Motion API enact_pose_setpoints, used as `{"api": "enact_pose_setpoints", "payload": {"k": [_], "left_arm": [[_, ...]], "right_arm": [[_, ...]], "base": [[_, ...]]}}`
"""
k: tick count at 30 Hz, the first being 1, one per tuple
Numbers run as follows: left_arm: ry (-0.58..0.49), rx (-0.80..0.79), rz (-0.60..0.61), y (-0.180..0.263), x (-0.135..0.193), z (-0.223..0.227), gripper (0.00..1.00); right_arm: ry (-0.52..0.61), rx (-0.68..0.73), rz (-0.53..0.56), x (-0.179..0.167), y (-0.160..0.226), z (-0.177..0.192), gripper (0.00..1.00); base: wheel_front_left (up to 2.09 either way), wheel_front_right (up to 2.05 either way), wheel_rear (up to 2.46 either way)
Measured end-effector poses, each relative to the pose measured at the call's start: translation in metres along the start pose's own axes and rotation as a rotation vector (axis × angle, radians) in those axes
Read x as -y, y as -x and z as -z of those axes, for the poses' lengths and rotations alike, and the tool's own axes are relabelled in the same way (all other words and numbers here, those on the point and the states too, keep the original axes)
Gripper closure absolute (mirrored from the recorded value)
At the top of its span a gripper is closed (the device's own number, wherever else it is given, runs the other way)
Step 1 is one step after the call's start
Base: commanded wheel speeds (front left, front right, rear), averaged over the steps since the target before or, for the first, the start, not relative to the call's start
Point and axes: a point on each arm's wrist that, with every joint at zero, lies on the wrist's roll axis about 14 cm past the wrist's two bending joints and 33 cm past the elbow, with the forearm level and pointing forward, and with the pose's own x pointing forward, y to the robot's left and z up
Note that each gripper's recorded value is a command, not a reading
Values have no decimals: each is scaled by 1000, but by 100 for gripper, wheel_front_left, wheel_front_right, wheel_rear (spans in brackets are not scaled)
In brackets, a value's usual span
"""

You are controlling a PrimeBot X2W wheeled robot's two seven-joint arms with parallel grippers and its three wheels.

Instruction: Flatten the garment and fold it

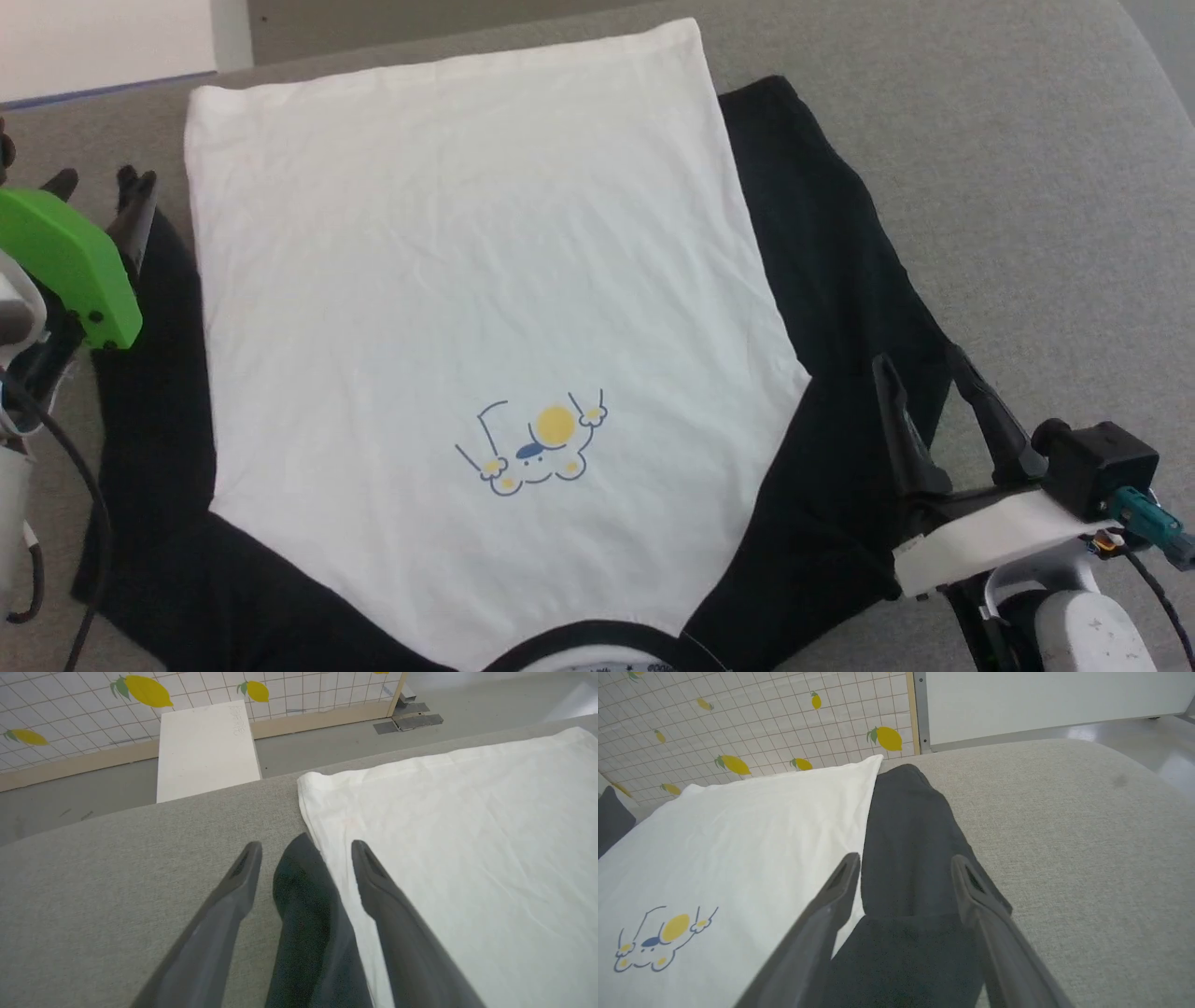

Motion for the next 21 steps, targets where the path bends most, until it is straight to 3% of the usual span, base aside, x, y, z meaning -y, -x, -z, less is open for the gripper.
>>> {"api": "enact_pose_setpoints", "payload": {"k": [7,11,12,13,21], "left_arm": [[113,-174,6,-31,7,35,0],[122,-314,-113,-32,-12,62,0],[113,-331,-143,-30,-17,64,66],[103,-336,-165,-28,-21,63,100],[98,-201,-215,-6,-28,28,100]], "right_arm": [[5,-44,38,12,-1,15,0],[9,-56,50,16,-2,18,0],[9,-54,49,15,-2,18,0],[9,-52,47,15,-3,17,0],[2,-25,26,9,-1,8,0]], "base": [[0,0,0],[0,0,0],[0,0,0],[0,0,0],[0,0,0]]}}
